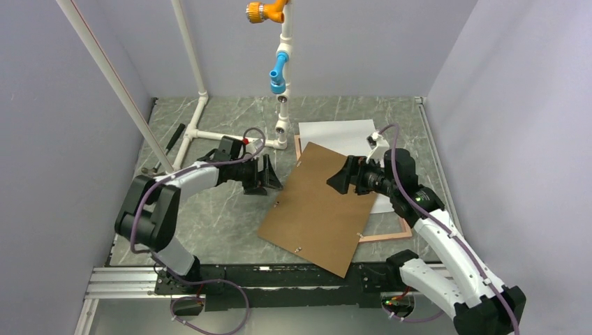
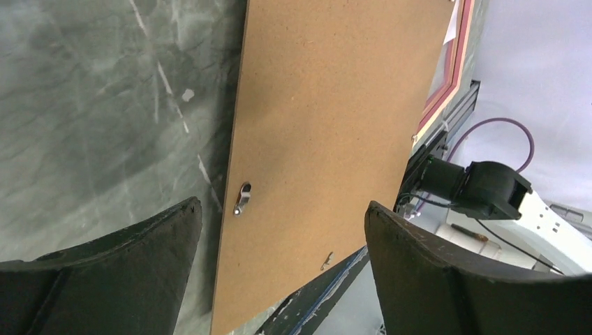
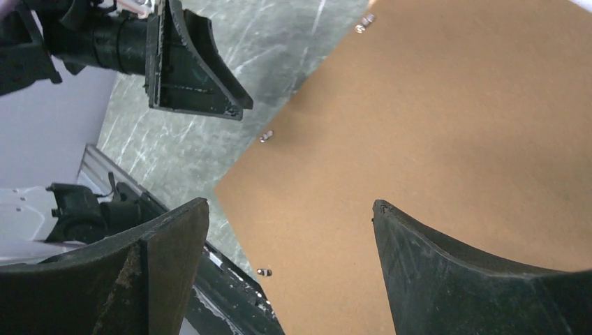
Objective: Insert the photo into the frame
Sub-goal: Turn over the photo frame item on the photo frame, then pick up the photo frame item from the photo frame.
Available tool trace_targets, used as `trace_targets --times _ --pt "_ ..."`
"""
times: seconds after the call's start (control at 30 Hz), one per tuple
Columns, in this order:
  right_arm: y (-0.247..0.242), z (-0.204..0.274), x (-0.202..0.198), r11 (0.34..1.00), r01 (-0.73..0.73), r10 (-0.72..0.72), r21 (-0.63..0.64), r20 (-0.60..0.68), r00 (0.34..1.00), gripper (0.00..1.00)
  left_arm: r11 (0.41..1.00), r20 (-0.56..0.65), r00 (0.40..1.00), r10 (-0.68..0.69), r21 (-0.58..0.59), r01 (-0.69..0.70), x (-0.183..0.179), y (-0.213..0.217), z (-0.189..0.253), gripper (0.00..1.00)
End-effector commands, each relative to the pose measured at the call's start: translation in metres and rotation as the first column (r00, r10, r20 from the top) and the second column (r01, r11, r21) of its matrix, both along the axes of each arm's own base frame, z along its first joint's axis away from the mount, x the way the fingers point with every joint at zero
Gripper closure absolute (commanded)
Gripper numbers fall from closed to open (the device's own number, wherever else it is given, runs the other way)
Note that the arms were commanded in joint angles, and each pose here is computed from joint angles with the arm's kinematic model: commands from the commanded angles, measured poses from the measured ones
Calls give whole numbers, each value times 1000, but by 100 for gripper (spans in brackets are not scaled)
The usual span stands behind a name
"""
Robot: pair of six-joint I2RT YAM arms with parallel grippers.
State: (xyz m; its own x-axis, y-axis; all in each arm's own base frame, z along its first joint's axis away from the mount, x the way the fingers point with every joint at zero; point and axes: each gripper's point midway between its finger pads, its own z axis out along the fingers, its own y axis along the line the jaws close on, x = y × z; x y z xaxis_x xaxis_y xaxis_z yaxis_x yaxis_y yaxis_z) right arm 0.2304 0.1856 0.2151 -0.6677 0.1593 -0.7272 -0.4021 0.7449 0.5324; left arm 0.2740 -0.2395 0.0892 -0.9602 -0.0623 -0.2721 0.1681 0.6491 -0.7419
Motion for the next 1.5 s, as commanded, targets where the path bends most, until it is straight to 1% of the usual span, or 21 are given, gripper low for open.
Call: trace_targets --times 0.0,0.13,0.27,0.43,0.5,0.6,0.73,0.9,1.0,1.13,1.23,1.3,1.4,1.47 --pt "-11 -5 -2 997 35 -30 74 -74 997 11 992 47 995 -93 -83 96 6 -25 4 12" --pt "-25 -15 2 993 67 -56 101 -111 992 11 989 19 994 -107 -100 108 11 -35 -14 13" --pt "-37 -19 9 986 97 -79 133 -137 988 11 980 23 991 -131 -149 133 17 -48 -18 19" --pt "-49 -18 17 977 125 -101 170 -147 984 11 961 14 985 -174 -216 172 16 -64 -22 37" --pt "-53 -17 20 975 137 -112 176 -145 983 11 955 11 983 -181 -239 178 15 -67 -22 46" --pt "-57 -17 24 974 142 -118 174 -143 983 11 949 11 981 -193 -250 190 11 -68 -23 65" --pt "-69 -18 35 969 190 -166 160 -151 974 12 950 9 980 -201 -243 197 6 -66 -25 100" --pt "-84 -23 54 958 269 -247 96 -191 950 11 965 40 987 -154 -209 159 -4 -54 -18 100" --pt "-89 -20 67 955 287 -269 73 -188 945 11 972 60 992 -108 -205 118 -14 -45 -6 100" --pt "-96 -13 91 943 329 -314 52 -183 931 11 982 69 997 25 -186 -12 -23 -23 5 100" --pt "-100 -8 115 935 352 -339 44 -188 922 12 971 71 989 129 -214 -112 -22 -4 16 100" --pt "-100 -15 134 932 363 -350 25 -208 913 12 960 84 978 191 -225 -168 -20 11 25 100" --pt "-100 -24 162 924 380 -376 -26 -233 897 12 959 115 961 250 -166 -230 -22 30 31 100" --pt "-90 -32 179 928 366 -371 -69 -247 895 12 956 135 950 280 -125 -264 -27 44 34 100"
